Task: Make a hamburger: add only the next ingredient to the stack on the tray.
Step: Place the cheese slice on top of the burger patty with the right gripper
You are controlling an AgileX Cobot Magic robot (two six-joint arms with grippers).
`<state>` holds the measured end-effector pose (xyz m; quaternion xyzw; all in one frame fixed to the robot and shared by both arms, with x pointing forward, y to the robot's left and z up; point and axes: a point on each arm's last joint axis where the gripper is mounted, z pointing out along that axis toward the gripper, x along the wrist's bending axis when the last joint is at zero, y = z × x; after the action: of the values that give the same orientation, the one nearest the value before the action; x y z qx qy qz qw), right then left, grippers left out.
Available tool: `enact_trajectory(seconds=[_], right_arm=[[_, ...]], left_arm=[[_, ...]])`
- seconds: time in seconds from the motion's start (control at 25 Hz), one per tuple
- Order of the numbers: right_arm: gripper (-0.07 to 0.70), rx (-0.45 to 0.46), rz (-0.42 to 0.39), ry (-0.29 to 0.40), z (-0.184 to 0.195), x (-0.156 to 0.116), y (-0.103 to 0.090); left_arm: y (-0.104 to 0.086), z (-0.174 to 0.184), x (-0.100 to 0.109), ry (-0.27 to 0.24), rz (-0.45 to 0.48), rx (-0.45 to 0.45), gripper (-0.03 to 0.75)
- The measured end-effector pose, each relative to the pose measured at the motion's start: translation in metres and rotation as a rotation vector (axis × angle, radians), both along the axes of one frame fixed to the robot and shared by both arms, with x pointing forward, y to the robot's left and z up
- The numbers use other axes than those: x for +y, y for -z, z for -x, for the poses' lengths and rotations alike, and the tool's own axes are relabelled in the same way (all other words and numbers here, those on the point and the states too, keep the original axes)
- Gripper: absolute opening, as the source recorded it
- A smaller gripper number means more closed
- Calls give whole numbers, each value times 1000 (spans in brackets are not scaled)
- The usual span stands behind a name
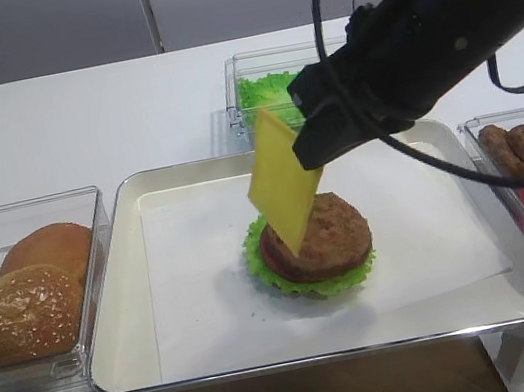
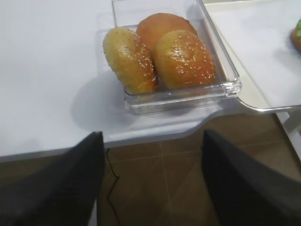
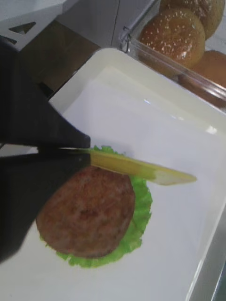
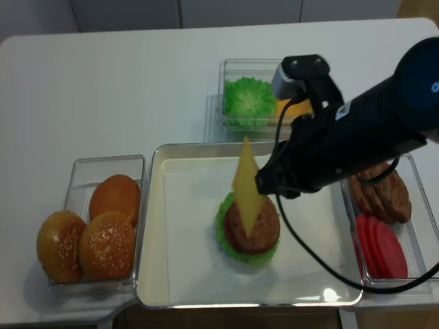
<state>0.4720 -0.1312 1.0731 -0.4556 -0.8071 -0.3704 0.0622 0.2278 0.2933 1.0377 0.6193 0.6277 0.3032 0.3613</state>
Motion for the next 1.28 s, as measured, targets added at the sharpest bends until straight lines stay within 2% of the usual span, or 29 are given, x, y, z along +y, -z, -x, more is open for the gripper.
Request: enact_trajectory(seconds=[0.2, 0.52, 0.8, 1.0, 1.28], right_arm=[[10, -6, 6, -15, 0, 8, 4], [10, 25, 160, -15, -13, 6, 34], [10, 60, 236, 15, -15, 1, 41], [10, 131, 246, 48, -11, 0, 43], [10, 146, 245, 61, -11, -1, 43]], left_arm=[[0, 0, 0, 0, 0, 0, 477], [0, 0, 0, 0, 0, 0, 477], [0, 0, 0, 0, 0, 0, 477], [0, 0, 0, 0, 0, 0, 477], [0, 0, 0, 0, 0, 0, 477]])
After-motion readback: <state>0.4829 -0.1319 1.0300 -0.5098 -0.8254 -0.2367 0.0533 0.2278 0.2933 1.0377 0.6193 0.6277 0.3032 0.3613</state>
